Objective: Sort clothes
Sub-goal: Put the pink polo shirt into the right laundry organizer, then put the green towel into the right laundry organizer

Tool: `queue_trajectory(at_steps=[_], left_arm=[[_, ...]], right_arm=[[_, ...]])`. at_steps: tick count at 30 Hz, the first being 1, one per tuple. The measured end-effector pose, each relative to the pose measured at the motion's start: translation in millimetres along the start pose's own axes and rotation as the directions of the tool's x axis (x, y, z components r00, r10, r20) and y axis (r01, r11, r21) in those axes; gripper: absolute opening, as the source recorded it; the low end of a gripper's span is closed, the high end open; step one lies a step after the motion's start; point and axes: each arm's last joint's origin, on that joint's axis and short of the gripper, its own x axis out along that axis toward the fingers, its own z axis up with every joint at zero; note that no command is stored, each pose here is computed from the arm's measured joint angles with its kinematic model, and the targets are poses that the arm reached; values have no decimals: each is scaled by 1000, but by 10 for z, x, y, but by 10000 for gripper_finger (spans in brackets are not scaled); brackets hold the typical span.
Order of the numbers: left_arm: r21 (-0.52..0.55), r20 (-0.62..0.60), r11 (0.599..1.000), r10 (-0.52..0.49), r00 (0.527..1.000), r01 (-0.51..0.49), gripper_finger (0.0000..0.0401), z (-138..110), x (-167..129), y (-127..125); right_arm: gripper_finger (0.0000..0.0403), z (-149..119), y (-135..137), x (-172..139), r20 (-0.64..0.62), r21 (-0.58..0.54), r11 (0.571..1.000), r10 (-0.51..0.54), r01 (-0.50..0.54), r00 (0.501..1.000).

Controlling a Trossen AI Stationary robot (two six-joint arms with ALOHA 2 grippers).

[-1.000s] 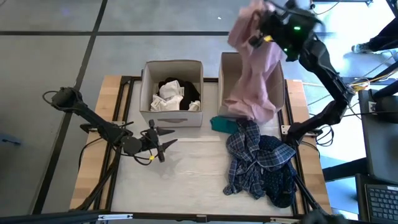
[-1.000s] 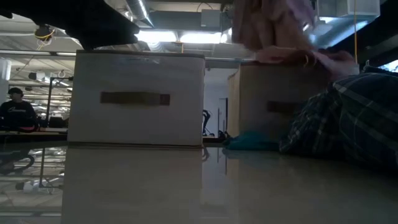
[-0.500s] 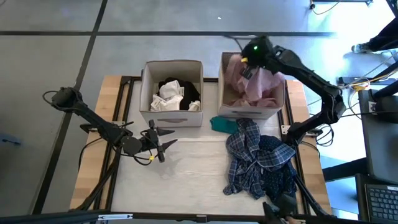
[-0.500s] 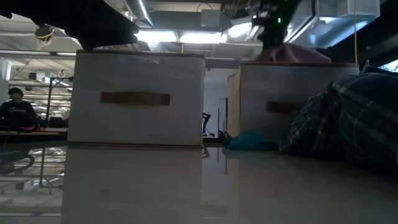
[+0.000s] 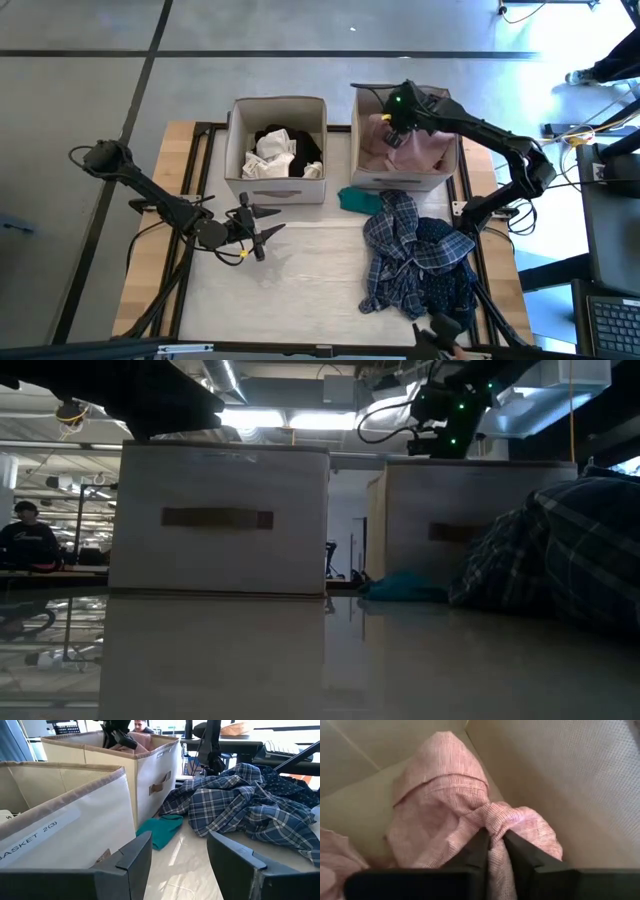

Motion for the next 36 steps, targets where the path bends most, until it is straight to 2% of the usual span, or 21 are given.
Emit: queue_trajectory(at_steps=[6, 11, 17, 21, 26, 32, 36], left_arm=[[-9, 7, 1000, -1, 1000, 1, 180, 9, 0, -1], [-10, 7, 1000, -2, 1000, 2, 180, 10, -1, -1], [-10, 7, 1000, -2, 1000, 2, 180, 10, -1, -1], [-10, 8, 1000, -2, 1000, 2, 180, 10, 0, -1], [-10, 7, 1000, -2, 1000, 2, 180, 10, 0, -1], [-10, 8, 1000, -2, 1000, 2, 180, 10, -1, -1], [-10, 8, 1000, -2, 1000, 2, 180, 10, 0, -1]], right_arm=[[162, 5, -25, -57, -29, -10, 1000, -19, 18, 999], [233, 120, -83, -388, -35, -29, 999, -21, 20, 999], [266, 333, -5, -995, 106, -48, 999, 16, -11, 994], [268, 412, 195, -1322, 214, -91, 989, 131, -113, 968], [268, 420, 658, -1551, 256, -240, 923, 359, -301, 898], [269, 400, 1286, -1715, 215, -424, 825, 493, -375, 843], [269, 357, 1660, -1741, 150, -514, 757, 542, -403, 827]])
